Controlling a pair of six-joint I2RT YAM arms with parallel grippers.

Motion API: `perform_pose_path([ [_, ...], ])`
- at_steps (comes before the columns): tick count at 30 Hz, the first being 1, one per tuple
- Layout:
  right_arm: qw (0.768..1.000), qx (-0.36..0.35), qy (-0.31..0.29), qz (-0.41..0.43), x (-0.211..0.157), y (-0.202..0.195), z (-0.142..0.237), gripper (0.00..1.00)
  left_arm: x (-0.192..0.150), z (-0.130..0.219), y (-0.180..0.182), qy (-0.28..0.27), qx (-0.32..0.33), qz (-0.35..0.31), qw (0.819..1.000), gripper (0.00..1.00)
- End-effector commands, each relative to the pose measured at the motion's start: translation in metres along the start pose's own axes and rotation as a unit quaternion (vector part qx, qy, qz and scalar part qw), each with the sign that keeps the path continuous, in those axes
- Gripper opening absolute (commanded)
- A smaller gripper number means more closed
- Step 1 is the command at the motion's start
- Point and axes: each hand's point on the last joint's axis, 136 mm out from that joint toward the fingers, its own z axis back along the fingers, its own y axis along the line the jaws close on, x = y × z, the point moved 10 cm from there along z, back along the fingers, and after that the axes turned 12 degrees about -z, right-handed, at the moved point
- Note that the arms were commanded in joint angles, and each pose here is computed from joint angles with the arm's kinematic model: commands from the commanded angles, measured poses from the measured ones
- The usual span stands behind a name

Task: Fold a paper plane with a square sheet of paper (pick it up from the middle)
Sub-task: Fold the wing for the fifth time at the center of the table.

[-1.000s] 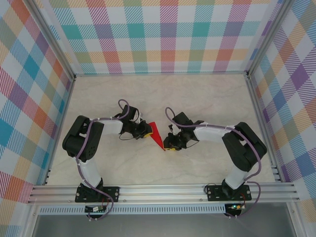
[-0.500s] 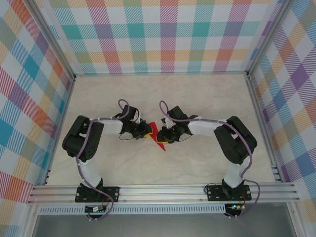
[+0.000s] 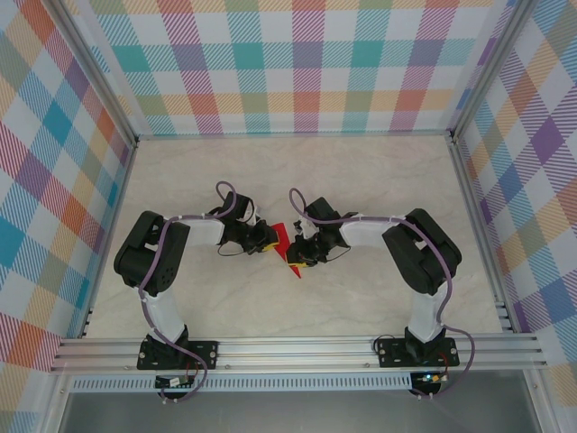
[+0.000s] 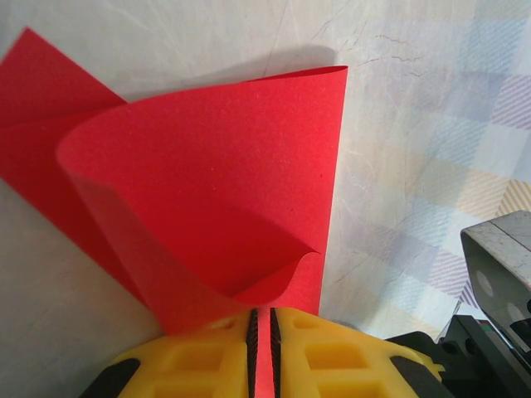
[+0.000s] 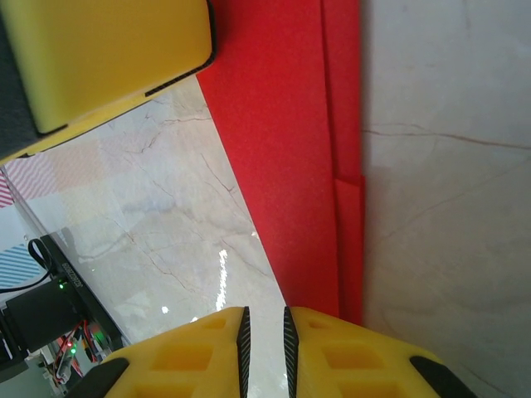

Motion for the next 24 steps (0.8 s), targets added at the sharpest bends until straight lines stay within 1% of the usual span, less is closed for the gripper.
perform_pose_path([
  [1, 1.0, -0.01, 0.018, 0.003, -0.004, -0.009, -0.008, 0.21, -0.002, -0.004, -0.003, 0.006, 0.008, -0.012, 1.0, 0.15],
  [9, 0.999, -0.016, 0.031, 0.0, -0.004, -0.013, -0.012, 0.21, -0.002, -0.006, 0.0, 0.009, 0.015, -0.009, 1.0, 0.15],
  [14, 0.998, -0.054, 0.035, -0.013, -0.005, -0.021, -0.017, 0.18, -0.003, -0.008, 0.003, 0.011, 0.022, -0.005, 1.0, 0.15],
  [20, 0.999, -0.039, 0.024, 0.022, -0.016, -0.003, -0.002, 0.18, -0.004, -0.009, 0.006, 0.014, 0.035, 0.0, 0.999, 0.15],
  [24, 0.998, -0.045, 0.033, 0.025, -0.023, -0.006, -0.001, 0.17, -0.004, -0.01, 0.008, 0.014, 0.044, 0.003, 0.999, 0.15],
])
